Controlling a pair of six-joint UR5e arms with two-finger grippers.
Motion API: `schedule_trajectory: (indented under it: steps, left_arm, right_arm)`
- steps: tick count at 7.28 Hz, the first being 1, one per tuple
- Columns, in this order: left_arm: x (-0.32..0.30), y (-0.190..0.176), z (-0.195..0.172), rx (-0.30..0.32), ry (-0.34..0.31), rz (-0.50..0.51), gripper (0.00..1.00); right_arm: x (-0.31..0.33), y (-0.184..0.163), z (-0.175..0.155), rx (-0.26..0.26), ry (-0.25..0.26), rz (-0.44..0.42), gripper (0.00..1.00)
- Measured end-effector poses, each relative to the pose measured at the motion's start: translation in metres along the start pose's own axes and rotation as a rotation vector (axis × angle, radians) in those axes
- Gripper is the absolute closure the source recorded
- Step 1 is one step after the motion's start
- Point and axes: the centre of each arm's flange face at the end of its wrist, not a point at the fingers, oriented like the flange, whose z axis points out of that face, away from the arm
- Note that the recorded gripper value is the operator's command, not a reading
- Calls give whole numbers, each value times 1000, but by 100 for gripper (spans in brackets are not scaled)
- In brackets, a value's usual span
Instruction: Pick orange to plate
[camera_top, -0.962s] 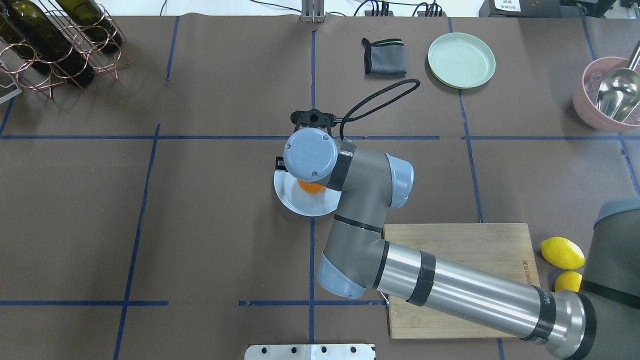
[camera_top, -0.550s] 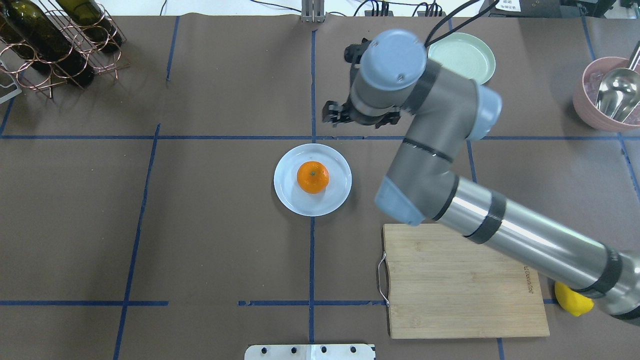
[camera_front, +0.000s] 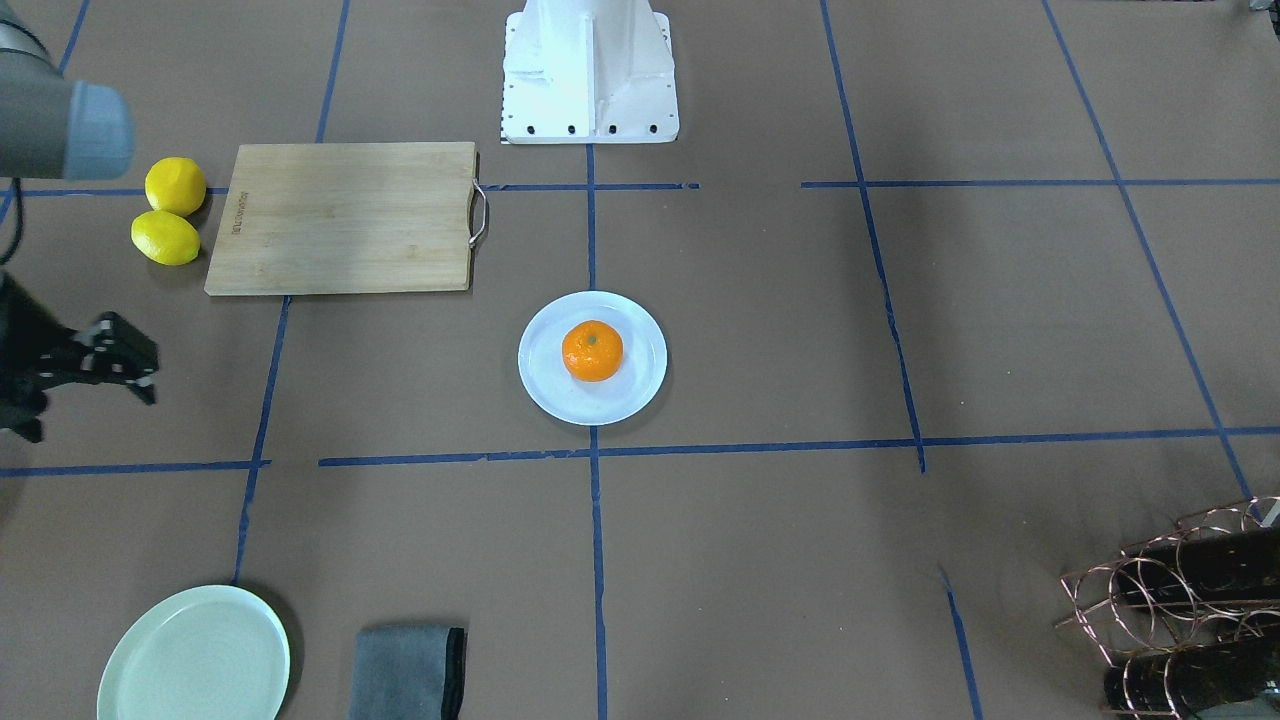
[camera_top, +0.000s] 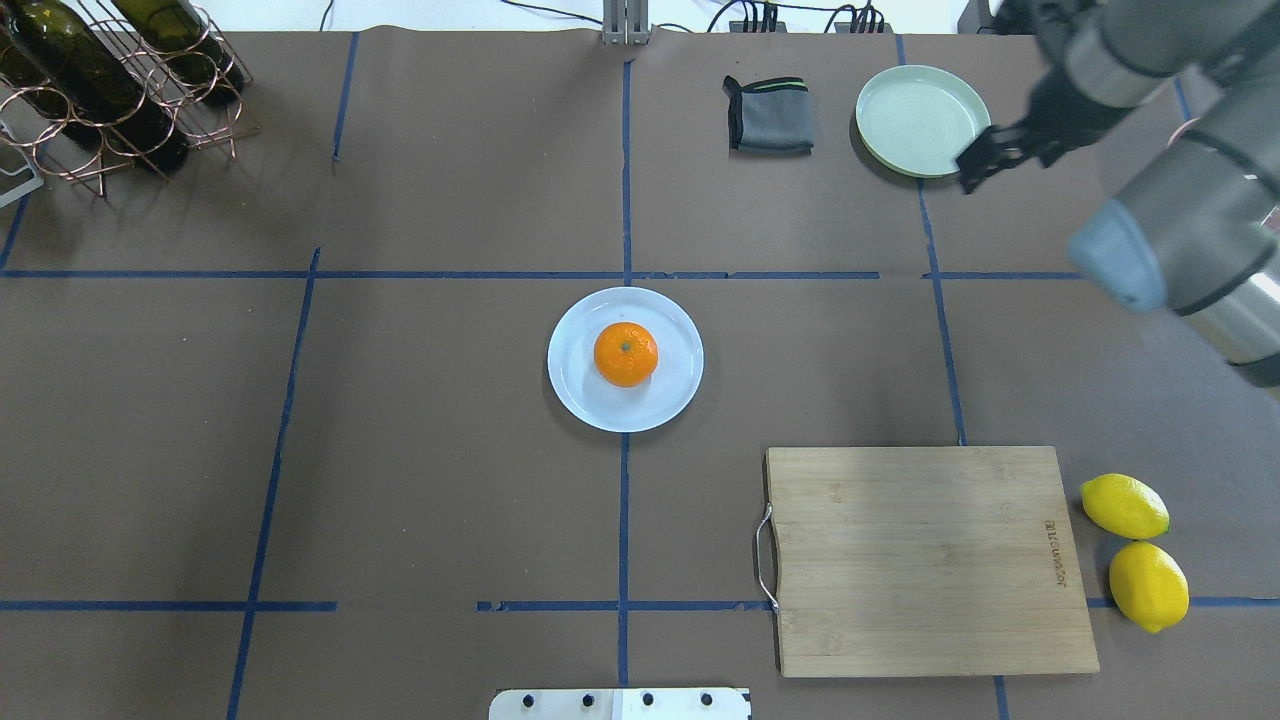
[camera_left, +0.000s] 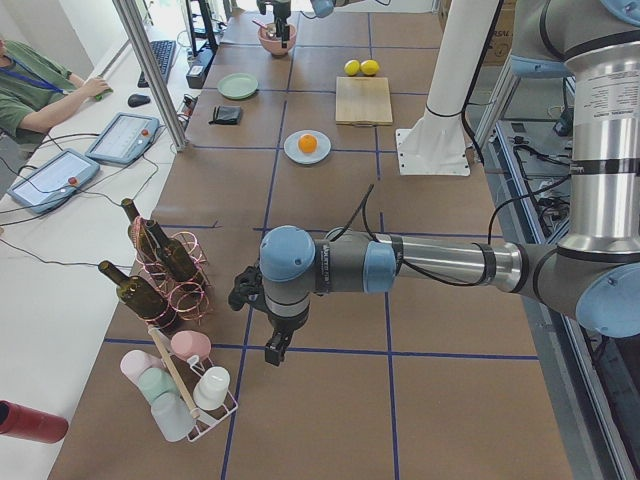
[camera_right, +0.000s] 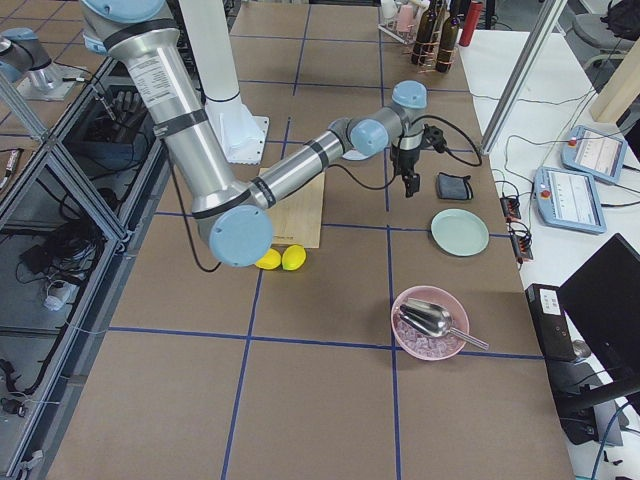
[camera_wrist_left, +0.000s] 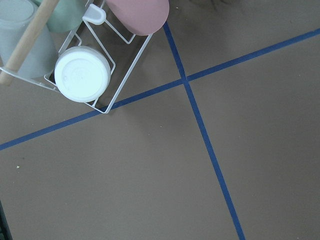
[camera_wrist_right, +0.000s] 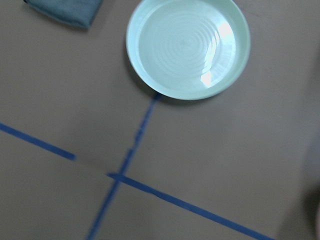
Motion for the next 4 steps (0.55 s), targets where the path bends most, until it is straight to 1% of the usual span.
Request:
schedule_trajectory:
  steps: [1, 2, 3, 4]
  left_arm:
    - [2, 0, -1, -6, 6, -43, 0]
    - [4, 0, -3, -6, 7, -82, 0]
    - [5, -1, -5, -4, 7, -99, 0]
    - [6, -1, -6, -3, 8, -104, 0]
  right_arm:
    - [73, 48, -8, -23, 14, -37, 0]
    - [137, 112, -8, -57, 31, -38, 0]
    - [187, 182, 0, -93, 45, 1, 0]
    - [226, 239, 10, -111, 56, 58, 0]
